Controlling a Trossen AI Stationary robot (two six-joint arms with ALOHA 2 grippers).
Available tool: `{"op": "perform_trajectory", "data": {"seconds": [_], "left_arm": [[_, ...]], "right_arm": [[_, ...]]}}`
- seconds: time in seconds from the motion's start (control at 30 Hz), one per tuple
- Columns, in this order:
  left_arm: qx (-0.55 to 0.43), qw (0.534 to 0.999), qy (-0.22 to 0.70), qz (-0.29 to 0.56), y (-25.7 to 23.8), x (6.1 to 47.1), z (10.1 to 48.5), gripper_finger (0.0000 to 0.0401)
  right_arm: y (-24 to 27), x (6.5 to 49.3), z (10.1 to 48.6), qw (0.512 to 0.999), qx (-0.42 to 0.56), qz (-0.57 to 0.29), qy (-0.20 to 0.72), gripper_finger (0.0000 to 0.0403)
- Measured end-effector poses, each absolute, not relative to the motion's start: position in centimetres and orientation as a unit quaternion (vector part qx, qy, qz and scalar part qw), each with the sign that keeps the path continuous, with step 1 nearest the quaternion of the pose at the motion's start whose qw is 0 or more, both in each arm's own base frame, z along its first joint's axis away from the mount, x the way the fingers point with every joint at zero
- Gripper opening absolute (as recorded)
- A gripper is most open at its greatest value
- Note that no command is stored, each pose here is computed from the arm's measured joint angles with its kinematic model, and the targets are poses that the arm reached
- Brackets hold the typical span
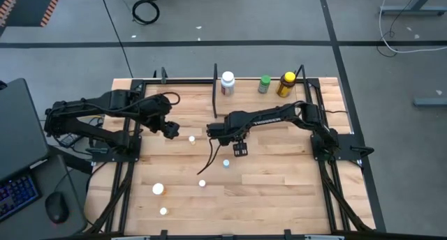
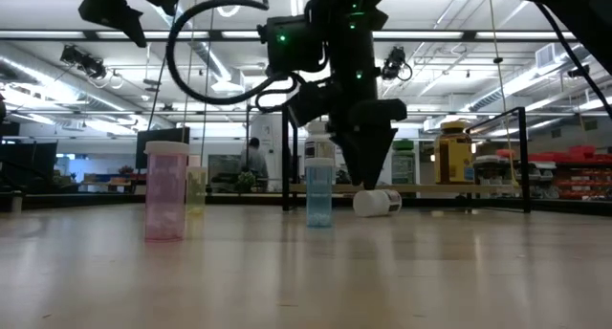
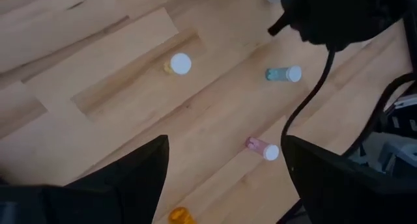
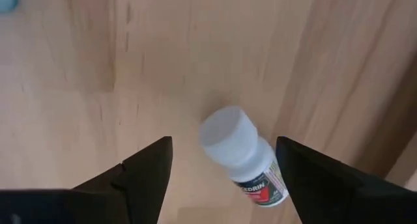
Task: Pick and place medicine bottles onto shelf by color
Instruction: Put the small white bottle pill bottle on the shelf
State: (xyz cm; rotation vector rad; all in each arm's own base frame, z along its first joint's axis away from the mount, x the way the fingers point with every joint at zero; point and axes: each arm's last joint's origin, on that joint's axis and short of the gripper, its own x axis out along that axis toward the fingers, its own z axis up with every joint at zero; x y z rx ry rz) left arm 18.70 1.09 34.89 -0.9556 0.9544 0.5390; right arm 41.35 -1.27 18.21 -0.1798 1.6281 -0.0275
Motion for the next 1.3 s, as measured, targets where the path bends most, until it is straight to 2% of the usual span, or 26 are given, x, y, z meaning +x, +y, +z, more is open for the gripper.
{"op": "perform_trajectory", "data": {"seconds": [0.13,0.3,0.93,1.1,1.3], "left_arm": [[-0.446,0.742,0.431,0.254,0.9,18.8,34.9,0.0306],[-0.450,0.740,0.428,0.259,0.5,18.8,34.9,0.0306],[-0.447,0.742,0.421,0.270,-0.4,18.8,34.9,0.0306],[-0.448,0.741,0.421,0.270,-0.4,18.8,34.9,0.0306],[-0.447,0.742,0.421,0.270,-0.4,18.8,34.9,0.0306]], "right_arm": [[-1.0,41.5,18.0,0.685,-0.108,0.017,0.721,0.0277],[-0.7,40.9,16.9,0.664,-0.142,0.056,0.732,0.0276],[-0.8,40.4,16.0,0.653,-0.156,0.054,0.739,0.0251],[-0.8,40.4,16.0,0.655,-0.146,0.064,0.738,0.0215],[-0.9,40.4,16.0,0.655,-0.143,0.064,0.740,0.0131]]}}
